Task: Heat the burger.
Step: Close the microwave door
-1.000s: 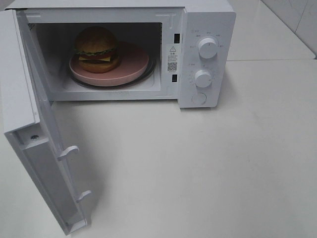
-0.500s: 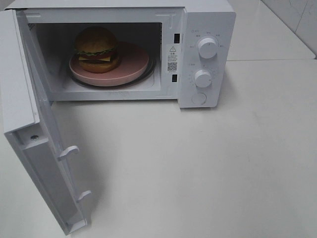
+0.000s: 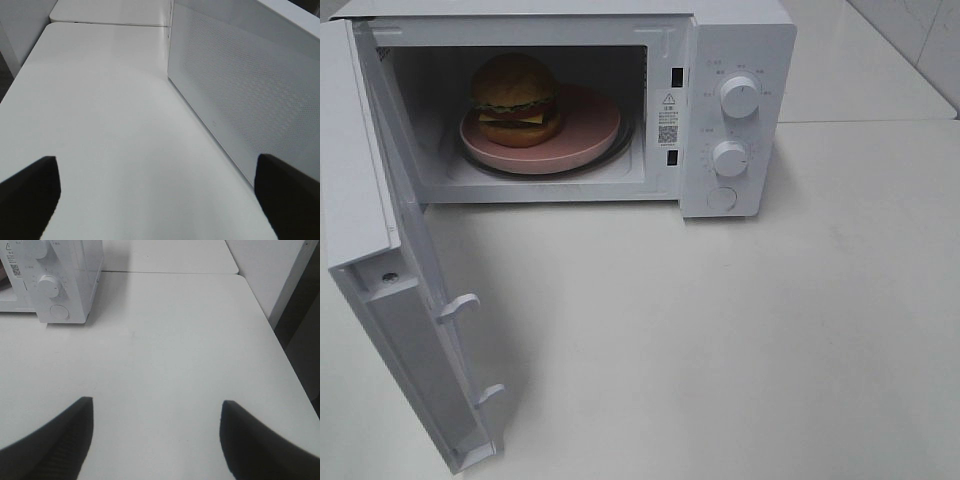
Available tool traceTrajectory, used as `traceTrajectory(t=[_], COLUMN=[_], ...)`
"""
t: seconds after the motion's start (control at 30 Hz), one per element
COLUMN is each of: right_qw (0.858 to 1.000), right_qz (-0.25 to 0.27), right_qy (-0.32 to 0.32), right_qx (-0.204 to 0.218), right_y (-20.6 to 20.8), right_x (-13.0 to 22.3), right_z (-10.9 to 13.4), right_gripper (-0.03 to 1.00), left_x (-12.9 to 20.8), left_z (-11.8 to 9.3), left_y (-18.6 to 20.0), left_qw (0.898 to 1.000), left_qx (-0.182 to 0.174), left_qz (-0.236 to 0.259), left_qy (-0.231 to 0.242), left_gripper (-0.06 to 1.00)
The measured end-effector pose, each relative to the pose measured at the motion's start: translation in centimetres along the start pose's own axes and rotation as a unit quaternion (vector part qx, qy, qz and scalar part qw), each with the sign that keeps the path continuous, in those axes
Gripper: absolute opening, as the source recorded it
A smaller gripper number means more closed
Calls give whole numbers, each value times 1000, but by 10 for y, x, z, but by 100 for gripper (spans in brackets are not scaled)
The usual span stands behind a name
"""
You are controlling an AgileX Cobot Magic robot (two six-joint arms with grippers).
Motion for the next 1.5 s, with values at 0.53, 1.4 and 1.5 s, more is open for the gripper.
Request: traceTrajectory(t=[0.53, 1.4, 1.5], right_qw=[1000, 1000, 1000], right_qz=[0, 0, 0], right_qy=[0, 0, 0], right_qx=[0, 0, 0], right_y=[0, 0, 0], right_x=[0, 0, 0], right_z=[0, 0, 0], right_gripper=[68, 68, 68], left_x=[0, -38, -40], left_z=[0, -8, -8], left_y=[0, -24, -33], left_qw=[1000, 1000, 1000], left_qx=[0, -2, -5], left_qz=[0, -14, -2], left_qy=[0, -2, -2], left_gripper=[98, 56, 30])
Point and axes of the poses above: a point on each arm's last joint axis where the gripper is mounted, y pointing back along that axis away from the gripper, z along the wrist's bending axis when the last joint is at zero, x = y × z, the point moved 6 cm from there along -y, pointing out along that axis toward the gripper, and after that the axes turned 13 degrees about y, right-handed, at the moved point
